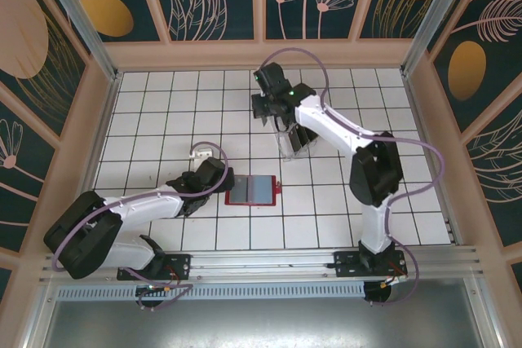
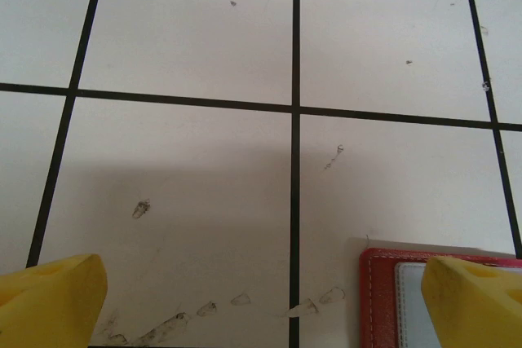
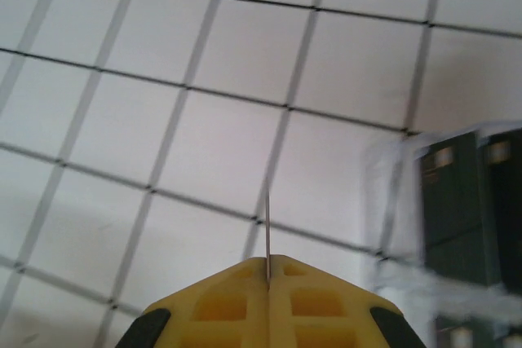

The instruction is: Put the credit cards into the card holder

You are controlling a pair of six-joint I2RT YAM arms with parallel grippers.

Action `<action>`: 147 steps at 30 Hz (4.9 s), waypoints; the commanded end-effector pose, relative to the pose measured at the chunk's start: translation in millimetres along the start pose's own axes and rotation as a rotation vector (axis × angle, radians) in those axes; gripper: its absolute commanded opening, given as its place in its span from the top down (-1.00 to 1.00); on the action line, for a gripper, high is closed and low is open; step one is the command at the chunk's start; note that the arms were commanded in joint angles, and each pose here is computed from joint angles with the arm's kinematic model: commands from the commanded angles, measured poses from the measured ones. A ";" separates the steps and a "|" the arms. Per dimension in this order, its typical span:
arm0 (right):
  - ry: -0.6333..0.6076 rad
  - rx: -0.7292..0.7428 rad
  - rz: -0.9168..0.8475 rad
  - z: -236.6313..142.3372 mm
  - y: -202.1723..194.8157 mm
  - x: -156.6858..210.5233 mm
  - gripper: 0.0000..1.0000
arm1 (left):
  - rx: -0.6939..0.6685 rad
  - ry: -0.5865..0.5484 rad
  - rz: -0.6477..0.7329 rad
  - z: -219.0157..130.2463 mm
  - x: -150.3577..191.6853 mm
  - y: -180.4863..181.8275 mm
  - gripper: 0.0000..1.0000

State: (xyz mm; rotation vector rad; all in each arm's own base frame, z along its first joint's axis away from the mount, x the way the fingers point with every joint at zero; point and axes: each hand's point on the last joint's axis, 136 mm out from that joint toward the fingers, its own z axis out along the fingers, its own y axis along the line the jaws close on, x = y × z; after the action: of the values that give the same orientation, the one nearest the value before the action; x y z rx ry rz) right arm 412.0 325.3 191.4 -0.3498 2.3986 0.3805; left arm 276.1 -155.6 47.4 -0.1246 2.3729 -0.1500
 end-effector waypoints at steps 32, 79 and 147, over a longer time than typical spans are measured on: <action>-0.253 -0.500 0.624 -68.0 32.6 169.2 1.00 | 0.039 0.081 0.164 -9.0 35.2 -8.5 -0.97; -0.249 -0.516 0.610 -20.0 37.1 199.0 1.00 | -0.074 0.144 0.094 -4.1 64.2 16.4 -0.97; 0.046 -0.520 0.719 16.3 43.7 236.9 1.00 | -0.060 0.150 0.083 -4.3 68.6 15.9 -0.97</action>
State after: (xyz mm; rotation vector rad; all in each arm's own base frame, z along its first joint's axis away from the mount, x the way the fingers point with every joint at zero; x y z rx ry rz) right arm 232.8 337.5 38.5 0.3036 2.3200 1.3668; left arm 236.3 -163.0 16.0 -0.0757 2.4735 -0.1301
